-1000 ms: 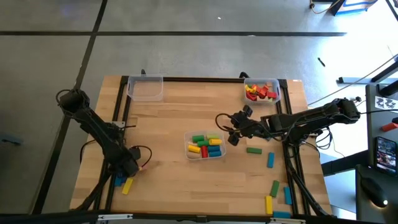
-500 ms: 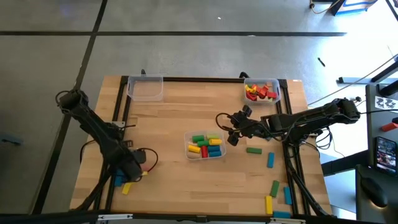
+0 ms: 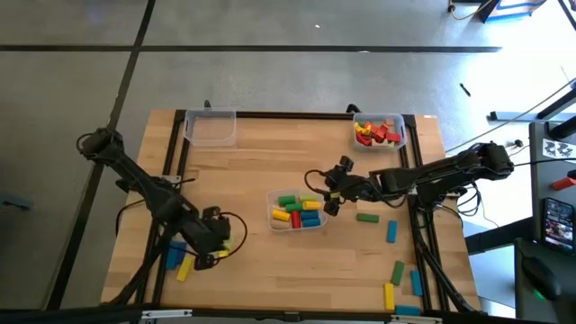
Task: Sort blocks by size
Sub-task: Put the light green arch block into the top right transparent bin
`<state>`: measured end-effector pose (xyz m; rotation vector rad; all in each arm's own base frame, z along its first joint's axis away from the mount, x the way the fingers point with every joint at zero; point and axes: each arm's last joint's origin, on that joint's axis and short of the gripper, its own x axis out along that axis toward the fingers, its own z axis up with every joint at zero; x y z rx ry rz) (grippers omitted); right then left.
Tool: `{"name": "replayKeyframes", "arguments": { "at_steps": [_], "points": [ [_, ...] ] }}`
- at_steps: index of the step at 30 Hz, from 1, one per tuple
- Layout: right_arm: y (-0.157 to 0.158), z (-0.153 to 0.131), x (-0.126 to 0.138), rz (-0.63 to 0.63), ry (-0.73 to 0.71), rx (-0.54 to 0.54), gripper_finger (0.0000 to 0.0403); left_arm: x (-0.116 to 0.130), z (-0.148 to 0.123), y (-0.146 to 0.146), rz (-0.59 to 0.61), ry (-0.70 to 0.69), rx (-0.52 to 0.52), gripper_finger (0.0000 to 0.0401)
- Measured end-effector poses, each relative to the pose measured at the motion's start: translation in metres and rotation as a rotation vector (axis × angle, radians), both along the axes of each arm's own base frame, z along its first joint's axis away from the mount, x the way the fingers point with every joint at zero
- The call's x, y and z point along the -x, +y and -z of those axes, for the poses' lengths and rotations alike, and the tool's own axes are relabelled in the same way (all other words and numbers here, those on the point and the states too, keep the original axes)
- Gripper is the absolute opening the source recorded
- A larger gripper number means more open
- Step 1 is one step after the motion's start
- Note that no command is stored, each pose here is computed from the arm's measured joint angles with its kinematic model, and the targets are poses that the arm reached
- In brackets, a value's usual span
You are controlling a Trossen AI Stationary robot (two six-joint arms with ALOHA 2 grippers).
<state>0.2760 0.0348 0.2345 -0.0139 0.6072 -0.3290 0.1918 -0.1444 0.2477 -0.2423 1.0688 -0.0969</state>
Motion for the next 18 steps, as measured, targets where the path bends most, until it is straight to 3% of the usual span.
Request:
{"name": "replayKeyframes", "arguments": {
  "at_steps": [6, 11, 18],
  "points": [
    [0.006, 0.0, -0.017, -0.152, -0.092, -0.007, 0.0241, -0.019, -0.009, 0.003, 0.029, -0.171, 0.042, 0.0046],
    [0.015, 0.004, -0.027, -0.287, -0.144, -0.017, 0.0241, -0.03, -0.011, 0.014, 0.023, -0.238, -0.003, 0.0042],
    [0.042, 0.004, -0.035, -0.422, -0.235, 0.118, 0.0241, -0.042, -0.015, 0.028, -0.037, -0.312, -0.035, 0.0046]
  ]
}}
